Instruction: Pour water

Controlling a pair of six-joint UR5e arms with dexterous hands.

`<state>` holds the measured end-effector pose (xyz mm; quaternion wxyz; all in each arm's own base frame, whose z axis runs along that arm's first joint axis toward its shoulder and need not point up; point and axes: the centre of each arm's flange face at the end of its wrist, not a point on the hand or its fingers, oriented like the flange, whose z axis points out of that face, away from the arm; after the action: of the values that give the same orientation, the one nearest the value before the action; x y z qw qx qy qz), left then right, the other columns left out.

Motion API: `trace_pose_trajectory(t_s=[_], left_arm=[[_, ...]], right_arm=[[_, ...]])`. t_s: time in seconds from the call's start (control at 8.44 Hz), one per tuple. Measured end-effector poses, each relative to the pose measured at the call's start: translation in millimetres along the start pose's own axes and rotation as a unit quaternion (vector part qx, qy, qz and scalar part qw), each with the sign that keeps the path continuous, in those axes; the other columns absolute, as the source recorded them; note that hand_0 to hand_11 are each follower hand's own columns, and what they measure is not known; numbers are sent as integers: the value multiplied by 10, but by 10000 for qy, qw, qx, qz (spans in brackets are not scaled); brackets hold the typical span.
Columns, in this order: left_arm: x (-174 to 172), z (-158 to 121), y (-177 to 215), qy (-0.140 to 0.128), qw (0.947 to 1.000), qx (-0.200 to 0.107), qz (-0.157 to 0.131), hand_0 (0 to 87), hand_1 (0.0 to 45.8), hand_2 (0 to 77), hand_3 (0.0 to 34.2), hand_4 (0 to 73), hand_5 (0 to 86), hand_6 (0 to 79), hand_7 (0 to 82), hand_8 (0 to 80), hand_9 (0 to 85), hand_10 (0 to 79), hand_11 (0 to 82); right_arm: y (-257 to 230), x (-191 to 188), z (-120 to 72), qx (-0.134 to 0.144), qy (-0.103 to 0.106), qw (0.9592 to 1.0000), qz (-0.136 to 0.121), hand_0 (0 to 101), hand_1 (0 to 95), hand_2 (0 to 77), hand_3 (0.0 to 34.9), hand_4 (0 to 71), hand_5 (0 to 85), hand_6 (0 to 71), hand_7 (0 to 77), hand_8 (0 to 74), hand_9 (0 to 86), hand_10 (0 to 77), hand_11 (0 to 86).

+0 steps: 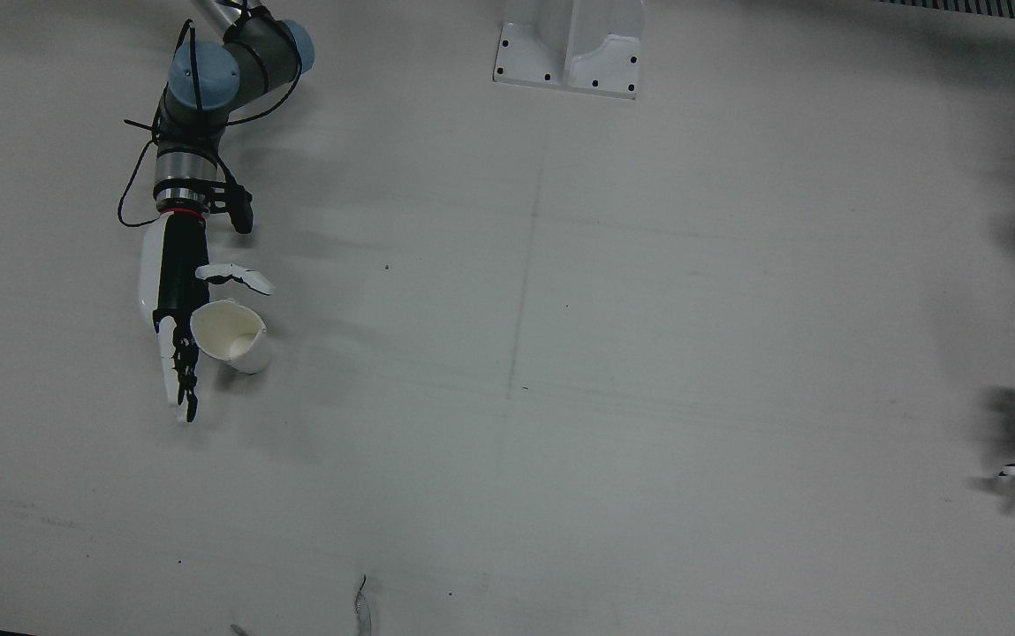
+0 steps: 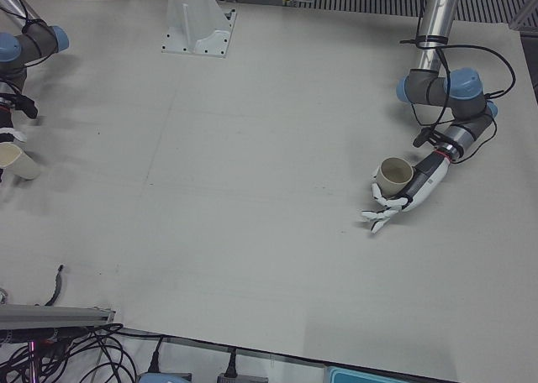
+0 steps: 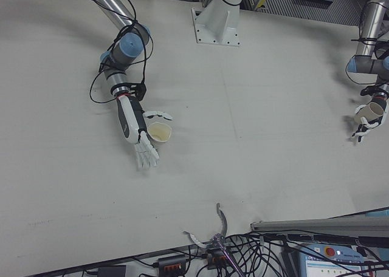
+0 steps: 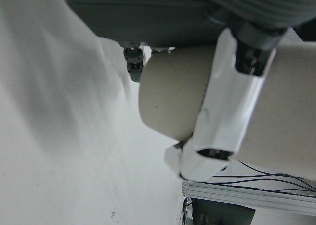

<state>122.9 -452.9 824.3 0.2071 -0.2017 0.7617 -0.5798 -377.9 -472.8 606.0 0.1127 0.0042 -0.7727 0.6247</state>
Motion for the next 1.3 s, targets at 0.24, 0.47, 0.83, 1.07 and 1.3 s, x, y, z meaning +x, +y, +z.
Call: trace_pose_trajectory(t_s=[0.24, 0.47, 0.83, 1.07, 1.3], left_arm=[[0, 1, 1, -2, 10000, 0, 0, 803, 284, 404, 0, 469, 469, 185, 240, 60, 44, 82, 158], [1, -1, 2, -2, 10000, -1, -4, 803, 284, 404, 0, 469, 469, 185, 240, 65, 44, 82, 158], [0, -10, -3, 0, 10000, 6, -4, 801, 284, 404, 0, 469, 469, 191, 240, 65, 44, 82, 158], [-4, -11, -5, -4, 10000, 9, -2, 803, 284, 404, 0, 464, 469, 191, 240, 65, 49, 82, 158], [-4, -19, -10, -3, 10000, 16, -2, 803, 284, 404, 0, 469, 469, 191, 240, 65, 49, 82, 158]], right_arm=[[-16, 20, -13, 12, 22, 10000, -19, 475, 175, 207, 129, 0, 65, 104, 60, 27, 54, 0, 5], [-6, 34, -6, 10, 27, 10000, -18, 483, 191, 202, 121, 0, 65, 104, 60, 71, 49, 0, 5], [8, 41, 1, 5, 28, 10000, -13, 515, 256, 245, 102, 0, 98, 125, 76, 65, 60, 0, 5], [9, 41, 1, 6, 26, 10000, -13, 604, 327, 355, 41, 0, 131, 224, 202, 109, 93, 0, 5], [8, 37, -1, 8, 22, 10000, -8, 604, 295, 365, 18, 38, 136, 333, 409, 109, 120, 0, 5]])
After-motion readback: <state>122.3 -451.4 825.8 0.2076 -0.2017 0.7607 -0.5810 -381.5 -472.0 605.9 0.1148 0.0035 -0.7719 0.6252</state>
